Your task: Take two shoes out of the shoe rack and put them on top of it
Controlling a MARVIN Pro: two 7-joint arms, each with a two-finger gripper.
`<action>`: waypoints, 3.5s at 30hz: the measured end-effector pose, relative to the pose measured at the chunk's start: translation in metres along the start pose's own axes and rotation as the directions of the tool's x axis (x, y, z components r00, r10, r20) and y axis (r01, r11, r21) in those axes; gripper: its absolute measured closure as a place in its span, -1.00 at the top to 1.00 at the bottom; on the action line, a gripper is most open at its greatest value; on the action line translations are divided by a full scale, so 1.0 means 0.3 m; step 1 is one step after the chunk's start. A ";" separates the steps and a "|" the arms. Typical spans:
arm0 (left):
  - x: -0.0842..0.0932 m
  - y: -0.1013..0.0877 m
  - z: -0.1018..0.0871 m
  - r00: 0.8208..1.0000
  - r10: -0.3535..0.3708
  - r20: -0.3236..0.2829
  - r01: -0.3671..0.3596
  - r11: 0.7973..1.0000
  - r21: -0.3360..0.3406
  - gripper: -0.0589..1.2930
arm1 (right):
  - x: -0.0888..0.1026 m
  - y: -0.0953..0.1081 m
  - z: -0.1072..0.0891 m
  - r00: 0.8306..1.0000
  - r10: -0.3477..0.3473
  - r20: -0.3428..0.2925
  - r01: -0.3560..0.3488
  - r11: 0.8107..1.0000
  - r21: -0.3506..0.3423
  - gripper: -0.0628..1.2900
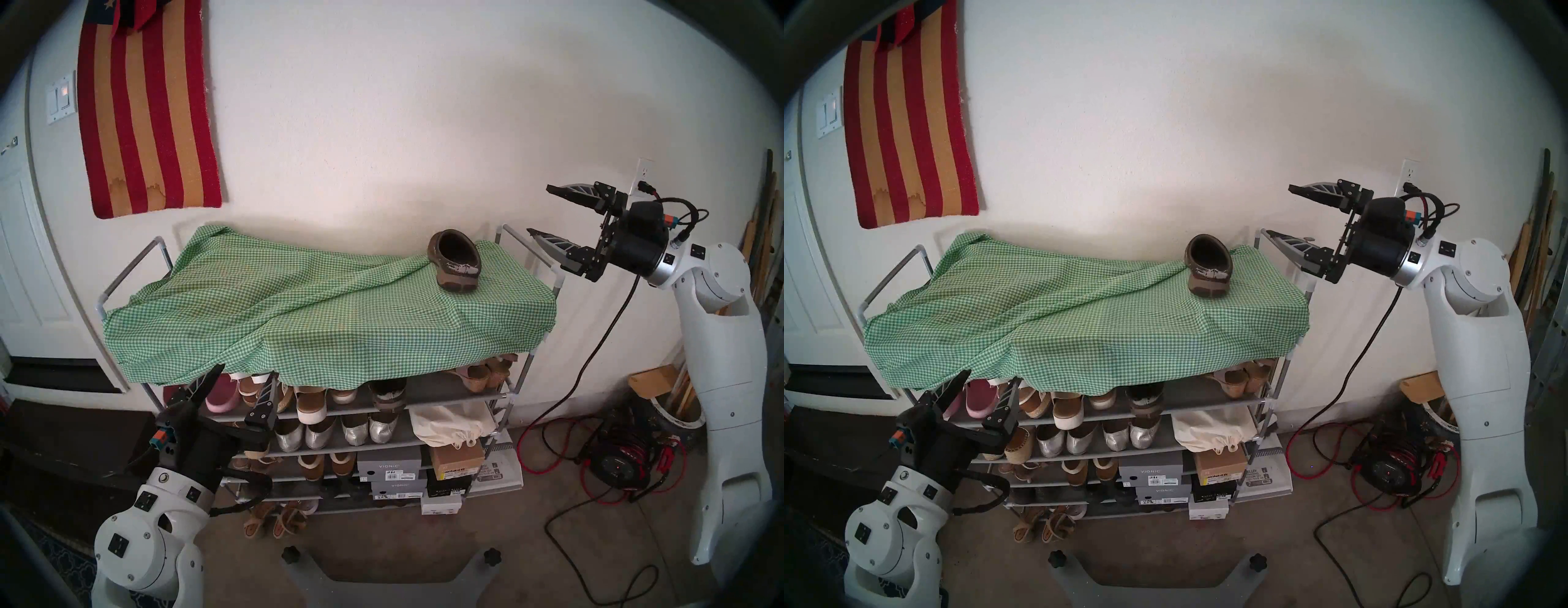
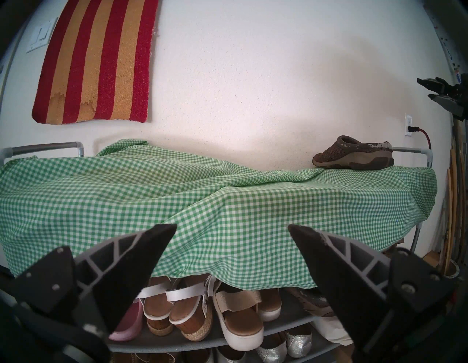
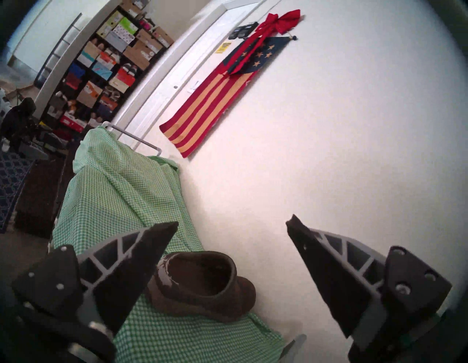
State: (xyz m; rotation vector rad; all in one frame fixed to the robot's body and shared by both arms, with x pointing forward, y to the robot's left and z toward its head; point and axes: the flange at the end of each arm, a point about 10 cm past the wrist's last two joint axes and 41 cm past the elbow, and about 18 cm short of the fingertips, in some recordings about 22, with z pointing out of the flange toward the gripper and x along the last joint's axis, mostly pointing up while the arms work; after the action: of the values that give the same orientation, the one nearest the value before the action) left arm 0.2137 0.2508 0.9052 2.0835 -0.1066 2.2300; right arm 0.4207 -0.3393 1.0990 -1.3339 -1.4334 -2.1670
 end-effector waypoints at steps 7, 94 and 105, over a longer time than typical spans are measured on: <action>0.000 0.000 0.000 1.000 0.000 0.000 0.000 1.000 0.000 0.96 | -0.064 -0.041 -0.045 0.997 0.081 -0.002 -0.081 0.996 -0.048 0.89; -0.406 0.339 0.065 0.819 0.484 -0.308 -0.554 0.527 -0.645 0.96 | -0.048 -0.607 -0.375 0.987 0.130 -0.098 -0.162 0.730 -0.664 0.89; -0.415 0.433 0.195 0.801 0.499 -0.329 -0.581 0.520 -0.626 0.96 | -0.047 -0.611 -0.374 0.986 0.132 -0.101 -0.166 0.724 -0.670 0.89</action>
State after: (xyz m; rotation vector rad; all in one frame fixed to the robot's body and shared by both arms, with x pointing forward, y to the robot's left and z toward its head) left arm 0.2655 0.1132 0.7862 1.5811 -1.5507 2.0200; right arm 0.2546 -0.3436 0.9619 -1.5104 -0.4564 -2.6981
